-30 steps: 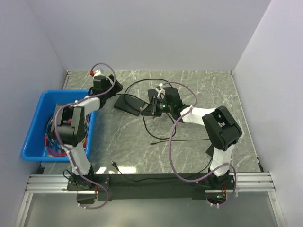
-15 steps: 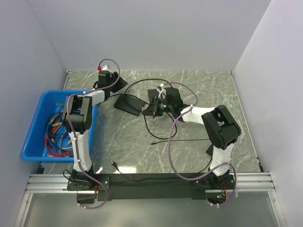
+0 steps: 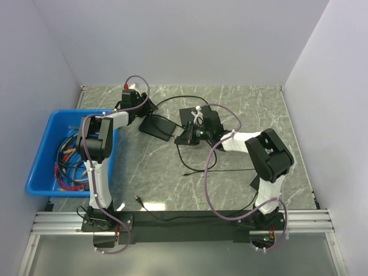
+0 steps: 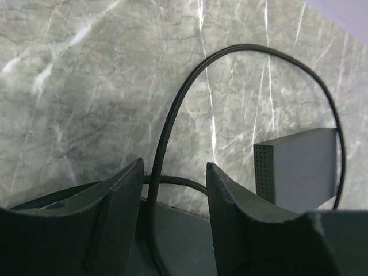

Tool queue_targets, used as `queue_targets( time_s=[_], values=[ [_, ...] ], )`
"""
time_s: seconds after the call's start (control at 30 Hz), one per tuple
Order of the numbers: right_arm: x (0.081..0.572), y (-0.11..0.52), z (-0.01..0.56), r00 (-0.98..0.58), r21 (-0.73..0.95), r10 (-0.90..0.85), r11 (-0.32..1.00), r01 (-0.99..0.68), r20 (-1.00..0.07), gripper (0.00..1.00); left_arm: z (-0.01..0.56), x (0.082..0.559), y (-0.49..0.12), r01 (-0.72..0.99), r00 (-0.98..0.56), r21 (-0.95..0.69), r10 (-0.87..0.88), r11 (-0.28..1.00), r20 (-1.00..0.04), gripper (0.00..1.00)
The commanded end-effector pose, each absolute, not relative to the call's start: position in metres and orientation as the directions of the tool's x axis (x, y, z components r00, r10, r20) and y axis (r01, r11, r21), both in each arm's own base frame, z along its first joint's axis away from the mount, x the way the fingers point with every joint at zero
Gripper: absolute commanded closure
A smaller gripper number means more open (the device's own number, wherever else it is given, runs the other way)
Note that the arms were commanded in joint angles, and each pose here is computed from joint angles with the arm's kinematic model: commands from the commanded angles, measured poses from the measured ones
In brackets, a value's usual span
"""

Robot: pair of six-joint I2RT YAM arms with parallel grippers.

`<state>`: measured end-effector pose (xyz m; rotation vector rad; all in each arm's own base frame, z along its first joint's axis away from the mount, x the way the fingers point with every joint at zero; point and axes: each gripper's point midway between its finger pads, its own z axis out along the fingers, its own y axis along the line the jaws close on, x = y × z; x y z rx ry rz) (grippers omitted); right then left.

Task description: Insert the plug into the switch port

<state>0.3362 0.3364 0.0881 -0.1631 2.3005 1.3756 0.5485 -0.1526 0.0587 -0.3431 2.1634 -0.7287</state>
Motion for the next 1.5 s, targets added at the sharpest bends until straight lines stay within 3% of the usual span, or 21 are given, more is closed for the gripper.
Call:
queue_targets(
  time_s=[0.0,0.3,0.4,0.6,0.97,1.23,1.47],
  values=[
    [0.335,0.327,0.116,-0.845,0.782,0.15,0.488,-0.388,-0.513,1.0,0.058,0.532,-0.16,0.004,-0.681,-0.526,-0.383,0.85,-0.624,0.47],
    [0.3,0.306,0.124,-0.831,0.764,0.152,0.506,-0.4,-0.535,1.0,0.028,0.49,-0.158,-0.123,-0.787,-0.296,-0.275,0.947,-0.552,0.45],
    [0.289,0.299,0.129,-0.819,0.752,0.154,0.517,-0.41,-0.552,1.0,0.027,0.483,-0.159,-0.144,-0.782,-0.227,-0.252,0.963,-0.57,0.45],
    [0.266,0.282,0.132,-0.801,0.729,0.158,0.541,-0.419,-0.578,1.0,0.005,0.429,-0.154,-0.22,-0.838,-0.121,-0.251,0.968,-0.485,0.43],
    [0.242,0.265,0.137,-0.743,0.649,0.14,0.608,-0.457,-0.654,1.0,0.015,0.304,-0.16,-0.369,-0.792,-0.261,-0.449,0.892,-0.414,0.38],
    [0.196,0.281,0.108,-0.755,0.59,0.044,0.654,-0.473,-0.654,1.0,0.067,0.305,-0.159,-0.349,-0.665,-0.409,-0.53,0.843,-0.526,0.33],
    [0.162,0.306,0.078,-0.786,0.587,-0.02,0.653,-0.477,-0.617,1.0,0.107,0.309,-0.144,-0.275,-0.554,-0.46,-0.531,0.844,-0.642,0.15]
  ],
)
